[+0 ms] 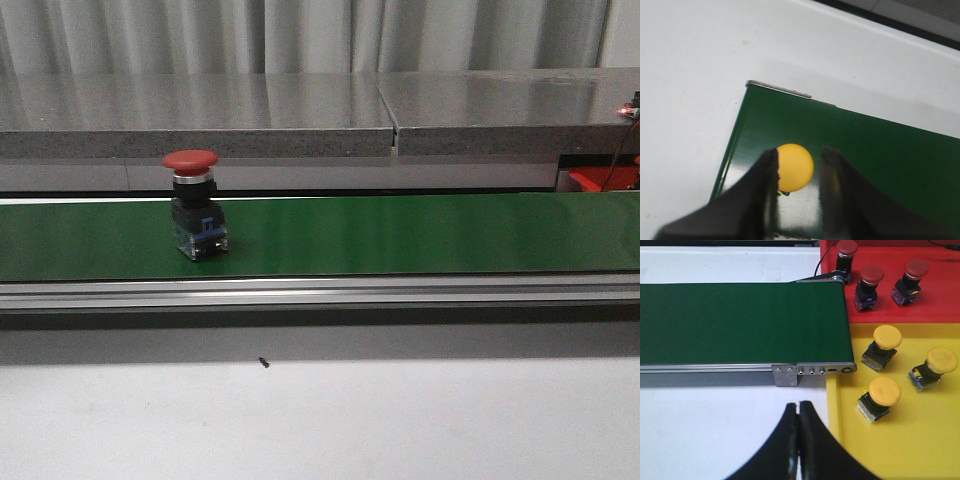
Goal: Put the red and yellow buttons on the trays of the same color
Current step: 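Lower the yellow button onto the belt start and open the left gripper, then lower the right gripper onto the red button at the belt end, then grasp the red button, carry it into the red tray, open right gripper, then lower the right gripper onto the yellow button at the belt end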
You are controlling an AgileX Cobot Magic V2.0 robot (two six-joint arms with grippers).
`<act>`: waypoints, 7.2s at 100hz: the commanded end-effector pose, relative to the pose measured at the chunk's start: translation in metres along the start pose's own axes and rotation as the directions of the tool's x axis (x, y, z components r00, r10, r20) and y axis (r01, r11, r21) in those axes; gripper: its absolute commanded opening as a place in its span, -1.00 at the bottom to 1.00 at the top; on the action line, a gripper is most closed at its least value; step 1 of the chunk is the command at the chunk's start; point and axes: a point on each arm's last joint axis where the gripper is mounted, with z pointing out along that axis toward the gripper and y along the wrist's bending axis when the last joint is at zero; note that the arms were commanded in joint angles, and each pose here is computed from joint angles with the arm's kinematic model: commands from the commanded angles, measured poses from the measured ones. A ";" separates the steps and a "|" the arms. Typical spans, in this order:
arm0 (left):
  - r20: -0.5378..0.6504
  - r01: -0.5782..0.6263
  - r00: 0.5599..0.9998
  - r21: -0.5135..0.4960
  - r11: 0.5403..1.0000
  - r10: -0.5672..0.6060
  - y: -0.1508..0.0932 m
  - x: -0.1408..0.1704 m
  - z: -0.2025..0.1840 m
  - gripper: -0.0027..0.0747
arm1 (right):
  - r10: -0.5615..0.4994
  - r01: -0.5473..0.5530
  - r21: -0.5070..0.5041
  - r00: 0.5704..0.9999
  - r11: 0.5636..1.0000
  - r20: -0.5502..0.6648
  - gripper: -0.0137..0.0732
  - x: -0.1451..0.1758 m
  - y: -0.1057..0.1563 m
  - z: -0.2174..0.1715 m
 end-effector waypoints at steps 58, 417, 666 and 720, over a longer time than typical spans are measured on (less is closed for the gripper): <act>0.207 -0.351 0.926 0.170 0.921 0.315 -0.064 0.054 -0.091 -0.98 | -0.005 0.005 0.004 0.997 1.000 0.077 -0.84 -0.011 0.000 -0.004; 0.385 -0.264 0.896 0.063 0.962 0.221 -0.030 0.142 -0.116 -0.98 | -0.468 0.357 -0.338 0.812 0.871 -0.348 0.80 -0.128 0.082 0.172; 0.385 -0.264 0.896 0.063 0.962 0.221 -0.030 0.142 -0.116 -0.98 | 0.506 -0.434 0.353 0.851 0.829 -0.142 -0.72 -0.154 -0.246 0.271; 0.385 -0.264 0.896 0.063 0.962 0.221 -0.030 0.142 -0.116 -0.98 | 0.505 -0.419 0.346 0.836 0.840 -0.214 -0.07 -0.139 -0.261 0.317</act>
